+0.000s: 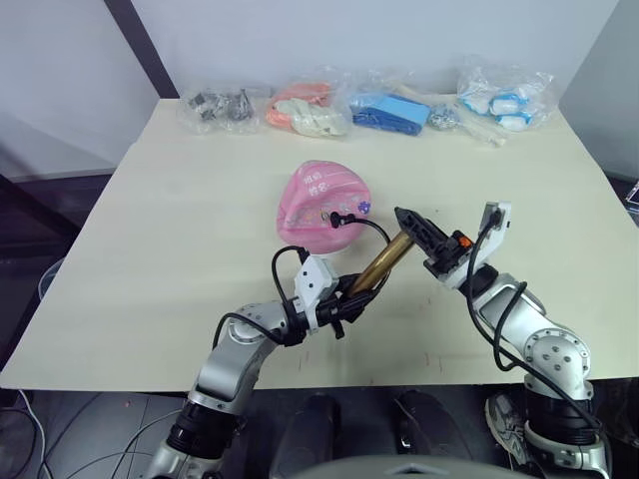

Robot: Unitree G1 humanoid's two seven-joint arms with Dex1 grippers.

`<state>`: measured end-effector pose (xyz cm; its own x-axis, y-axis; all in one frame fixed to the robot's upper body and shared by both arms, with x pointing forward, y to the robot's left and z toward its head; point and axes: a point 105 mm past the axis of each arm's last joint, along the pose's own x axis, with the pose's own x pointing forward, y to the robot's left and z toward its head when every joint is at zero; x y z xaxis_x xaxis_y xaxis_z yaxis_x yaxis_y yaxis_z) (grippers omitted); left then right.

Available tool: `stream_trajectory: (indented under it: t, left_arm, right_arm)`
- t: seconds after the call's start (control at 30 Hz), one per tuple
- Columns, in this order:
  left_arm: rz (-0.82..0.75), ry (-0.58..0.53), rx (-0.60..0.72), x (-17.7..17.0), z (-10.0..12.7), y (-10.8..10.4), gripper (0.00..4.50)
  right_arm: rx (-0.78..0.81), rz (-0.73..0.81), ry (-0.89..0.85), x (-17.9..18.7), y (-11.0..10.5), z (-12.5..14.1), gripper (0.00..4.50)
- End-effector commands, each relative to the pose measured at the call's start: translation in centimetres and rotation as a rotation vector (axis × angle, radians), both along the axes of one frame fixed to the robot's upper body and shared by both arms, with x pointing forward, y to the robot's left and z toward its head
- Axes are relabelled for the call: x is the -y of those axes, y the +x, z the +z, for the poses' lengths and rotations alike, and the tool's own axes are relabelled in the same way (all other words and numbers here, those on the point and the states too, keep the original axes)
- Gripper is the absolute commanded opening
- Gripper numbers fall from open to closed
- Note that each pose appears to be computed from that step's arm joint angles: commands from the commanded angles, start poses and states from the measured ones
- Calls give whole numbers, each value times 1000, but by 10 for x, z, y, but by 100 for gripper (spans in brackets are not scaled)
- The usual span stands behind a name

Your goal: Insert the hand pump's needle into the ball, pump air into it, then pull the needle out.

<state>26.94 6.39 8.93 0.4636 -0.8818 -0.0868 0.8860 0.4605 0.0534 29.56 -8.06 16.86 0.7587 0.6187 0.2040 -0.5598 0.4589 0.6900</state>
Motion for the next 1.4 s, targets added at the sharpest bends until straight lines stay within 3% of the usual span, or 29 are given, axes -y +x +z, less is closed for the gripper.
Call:
stream_trajectory:
  t: [0.03,0.5,0.57,0.6,0.77,1.17,1.4]
  left_arm:
    - [1,-13,37,0,10,0,100]
    - [-14,-6,20,-4,6,-3,100]
    - [-9,-4,22,-5,6,-1,202]
    - [-9,-2,23,-5,5,-1,227]
    - [-17,6,25,-8,5,0,443]
    - [-127,28,-20,-22,3,-9,447]
    - [-230,72,-89,-26,-3,-10,447]
  right_arm:
    - [67,39,29,-8,-6,17,193]
    - [132,45,14,-7,-8,27,193]
    - [170,59,-14,-8,-11,31,193]
    - [186,69,-18,-9,-13,33,193]
    - [293,96,-120,-14,-20,39,193]
    - [714,193,-505,-27,-38,42,193]
    - [814,241,-577,-23,-37,47,193]
